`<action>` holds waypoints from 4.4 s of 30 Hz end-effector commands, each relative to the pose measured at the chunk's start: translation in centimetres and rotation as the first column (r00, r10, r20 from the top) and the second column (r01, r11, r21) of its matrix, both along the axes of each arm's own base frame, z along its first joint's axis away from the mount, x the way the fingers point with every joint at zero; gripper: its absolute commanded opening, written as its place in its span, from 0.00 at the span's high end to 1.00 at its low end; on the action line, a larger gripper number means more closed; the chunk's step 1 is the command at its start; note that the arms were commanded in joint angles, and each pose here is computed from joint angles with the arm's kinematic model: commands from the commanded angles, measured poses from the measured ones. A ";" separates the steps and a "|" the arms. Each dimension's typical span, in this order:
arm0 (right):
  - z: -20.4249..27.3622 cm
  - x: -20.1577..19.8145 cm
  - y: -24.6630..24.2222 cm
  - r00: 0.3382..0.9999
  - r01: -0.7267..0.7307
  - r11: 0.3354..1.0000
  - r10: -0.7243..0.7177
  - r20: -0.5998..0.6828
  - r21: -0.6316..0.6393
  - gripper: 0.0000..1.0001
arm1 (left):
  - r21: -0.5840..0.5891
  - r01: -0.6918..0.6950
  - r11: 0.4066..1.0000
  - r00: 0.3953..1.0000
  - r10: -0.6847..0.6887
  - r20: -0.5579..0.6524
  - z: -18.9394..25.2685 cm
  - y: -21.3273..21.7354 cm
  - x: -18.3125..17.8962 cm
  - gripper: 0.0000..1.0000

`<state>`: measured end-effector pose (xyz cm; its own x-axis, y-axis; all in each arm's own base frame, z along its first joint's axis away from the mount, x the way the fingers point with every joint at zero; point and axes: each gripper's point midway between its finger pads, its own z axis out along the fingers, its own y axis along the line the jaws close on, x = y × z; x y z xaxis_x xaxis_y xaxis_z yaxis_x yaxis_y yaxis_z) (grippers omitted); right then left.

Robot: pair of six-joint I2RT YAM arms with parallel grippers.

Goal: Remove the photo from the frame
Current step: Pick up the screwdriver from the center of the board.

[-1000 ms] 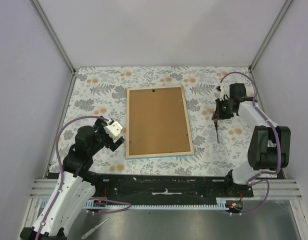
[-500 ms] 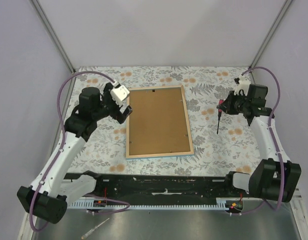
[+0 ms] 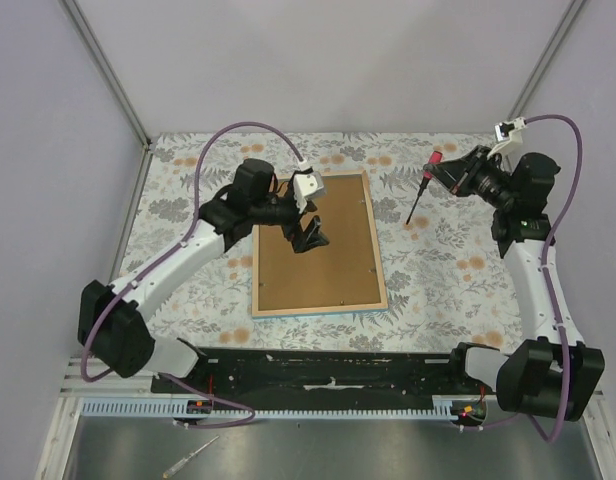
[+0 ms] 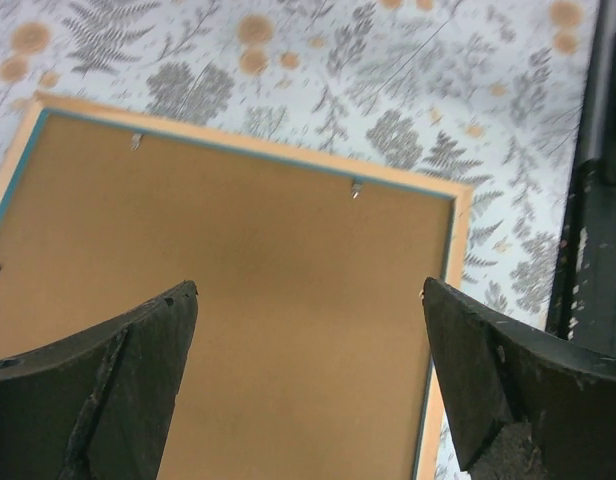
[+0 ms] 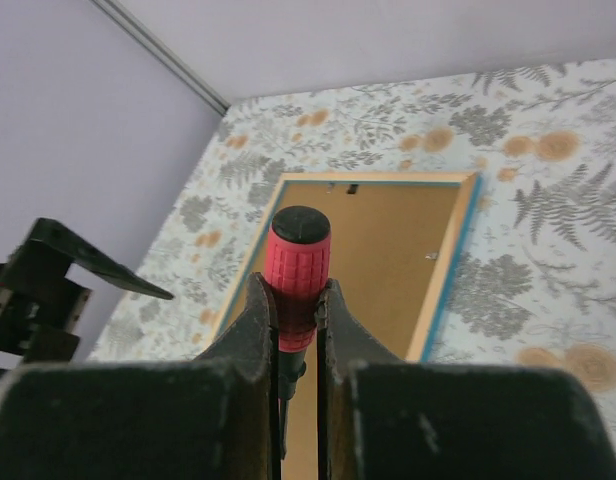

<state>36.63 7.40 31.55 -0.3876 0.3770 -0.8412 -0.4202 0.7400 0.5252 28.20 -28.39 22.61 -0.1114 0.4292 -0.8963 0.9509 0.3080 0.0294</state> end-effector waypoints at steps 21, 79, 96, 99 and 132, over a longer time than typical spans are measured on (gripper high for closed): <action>-2.4 -2.9 5.9 0.989 -0.149 0.933 0.136 0.062 0.327 1.00 | -0.370 0.158 0.916 0.858 -0.313 -0.408 1.6 -11.0 -2.8 0.00; -4.8 -3.7 11.6 0.929 -0.368 0.911 0.371 0.021 0.188 0.37 | -0.166 0.205 0.965 0.925 -0.246 -0.290 -0.9 -10.5 -2.2 0.98; -5.6 -5.2 14.2 0.814 -0.560 0.811 0.577 -0.068 0.171 0.47 | 0.124 0.178 0.976 0.982 -0.169 -0.082 -2.1 -7.7 1.3 0.98; -6.0 -5.4 14.8 0.796 -0.582 0.794 0.600 -0.080 0.175 0.47 | 0.144 0.178 0.973 0.984 -0.173 -0.051 -1.7 -7.6 1.6 0.98; -7.6 -6.0 16.7 0.749 -0.638 0.756 0.654 -0.111 0.150 1.00 | 0.245 0.129 0.961 0.991 -0.135 0.007 -2.1 -7.8 2.4 0.29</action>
